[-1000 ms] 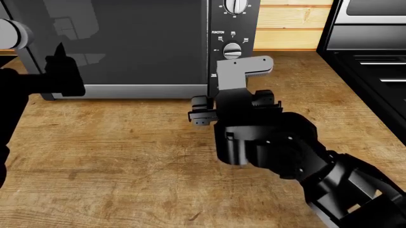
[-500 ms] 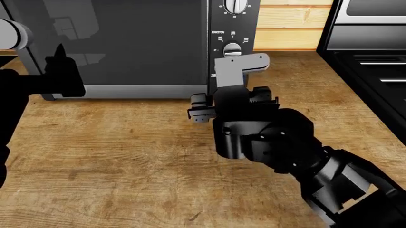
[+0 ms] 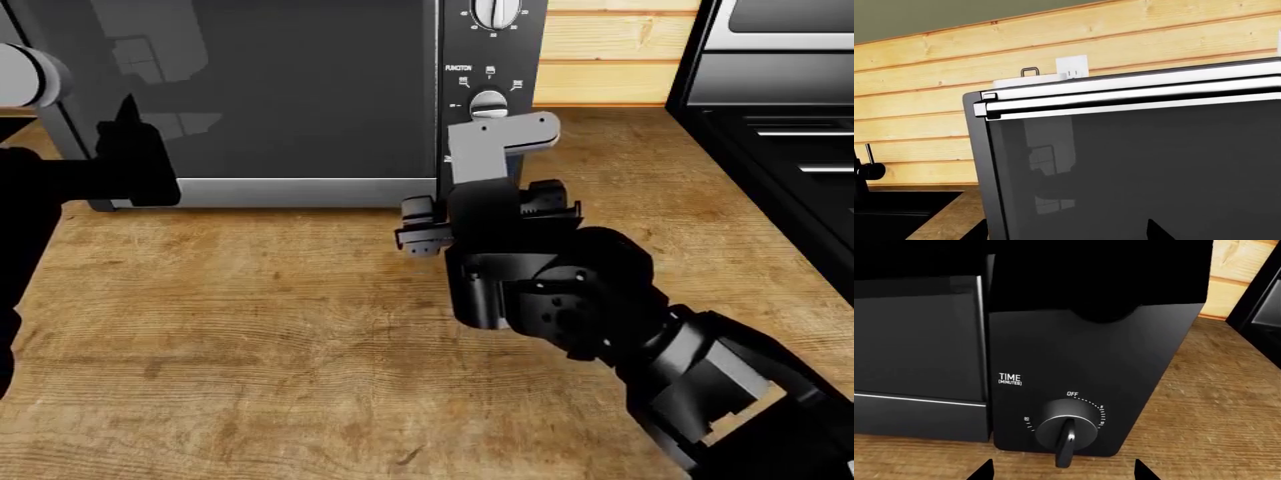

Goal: Turn on the toaster oven by setting the timer.

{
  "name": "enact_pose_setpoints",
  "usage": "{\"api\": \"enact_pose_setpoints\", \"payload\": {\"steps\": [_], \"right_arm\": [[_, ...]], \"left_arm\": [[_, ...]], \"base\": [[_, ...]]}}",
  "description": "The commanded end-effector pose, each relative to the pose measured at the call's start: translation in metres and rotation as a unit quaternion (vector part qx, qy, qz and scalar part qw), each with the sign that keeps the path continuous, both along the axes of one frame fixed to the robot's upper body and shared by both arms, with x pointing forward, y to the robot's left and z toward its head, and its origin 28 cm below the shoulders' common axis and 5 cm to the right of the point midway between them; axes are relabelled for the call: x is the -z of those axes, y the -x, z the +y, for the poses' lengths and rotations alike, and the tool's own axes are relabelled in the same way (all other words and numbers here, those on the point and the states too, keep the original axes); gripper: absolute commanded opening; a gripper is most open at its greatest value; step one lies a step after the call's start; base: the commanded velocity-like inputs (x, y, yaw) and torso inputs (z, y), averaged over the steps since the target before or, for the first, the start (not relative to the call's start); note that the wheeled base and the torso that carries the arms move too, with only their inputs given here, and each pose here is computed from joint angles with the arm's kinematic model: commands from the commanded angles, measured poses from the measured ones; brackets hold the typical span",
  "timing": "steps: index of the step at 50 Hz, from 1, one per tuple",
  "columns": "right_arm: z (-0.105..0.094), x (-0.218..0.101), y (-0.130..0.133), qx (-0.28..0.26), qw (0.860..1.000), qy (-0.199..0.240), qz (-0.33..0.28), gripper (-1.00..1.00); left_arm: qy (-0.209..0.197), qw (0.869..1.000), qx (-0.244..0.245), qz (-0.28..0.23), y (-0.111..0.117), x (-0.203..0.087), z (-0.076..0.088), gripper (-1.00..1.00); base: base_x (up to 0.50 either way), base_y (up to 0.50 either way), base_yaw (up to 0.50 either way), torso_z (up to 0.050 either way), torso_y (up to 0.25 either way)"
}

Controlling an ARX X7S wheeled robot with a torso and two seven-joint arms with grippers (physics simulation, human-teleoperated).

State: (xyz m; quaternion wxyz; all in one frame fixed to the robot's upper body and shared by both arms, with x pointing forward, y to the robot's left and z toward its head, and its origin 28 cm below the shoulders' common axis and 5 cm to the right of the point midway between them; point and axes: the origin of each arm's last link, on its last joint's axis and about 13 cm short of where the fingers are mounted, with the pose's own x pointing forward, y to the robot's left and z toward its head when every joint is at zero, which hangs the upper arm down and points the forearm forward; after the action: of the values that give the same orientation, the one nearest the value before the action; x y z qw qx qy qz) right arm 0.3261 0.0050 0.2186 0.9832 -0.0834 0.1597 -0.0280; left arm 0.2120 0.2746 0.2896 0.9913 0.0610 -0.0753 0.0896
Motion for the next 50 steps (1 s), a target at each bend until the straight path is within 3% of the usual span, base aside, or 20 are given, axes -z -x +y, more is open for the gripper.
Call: {"api": "enact_pose_setpoints", "payload": {"steps": [1,42,43,50], "right_arm": [[-0.0007,0.0021,-0.0031,0.002,1.0,0.003,0.001,1.0],[-0.0006,0.0038,-0.0101,0.009,1.0,0.006,-0.001,1.0],[-0.0006,0.0039,-0.0098,0.01,1.0,0.005,-0.001,-1.0],[-0.0005,0.0034,-0.009,0.01,1.0,0.006,-0.003,-1.0]], "left_arm": [[0.0,1.0,0.001,0.001,-0.0006,0.0004,-0.0001,1.0],[0.002,1.0,0.0,0.004,-0.0037,0.0011,-0.0007,1.0],[0.002,1.0,0.0,0.004,-0.0023,0.0012,-0.0002,1.0],[0.002,1.0,0.0,0.005,-0.005,0.0011,-0.001,1.0]], "base": [[0.0,0.0,0.0,0.0,0.0],[0.0,0.0,0.0,0.0,0.0],[0.0,0.0,0.0,0.0,0.0],[0.0,0.0,0.0,0.0,0.0]]}}
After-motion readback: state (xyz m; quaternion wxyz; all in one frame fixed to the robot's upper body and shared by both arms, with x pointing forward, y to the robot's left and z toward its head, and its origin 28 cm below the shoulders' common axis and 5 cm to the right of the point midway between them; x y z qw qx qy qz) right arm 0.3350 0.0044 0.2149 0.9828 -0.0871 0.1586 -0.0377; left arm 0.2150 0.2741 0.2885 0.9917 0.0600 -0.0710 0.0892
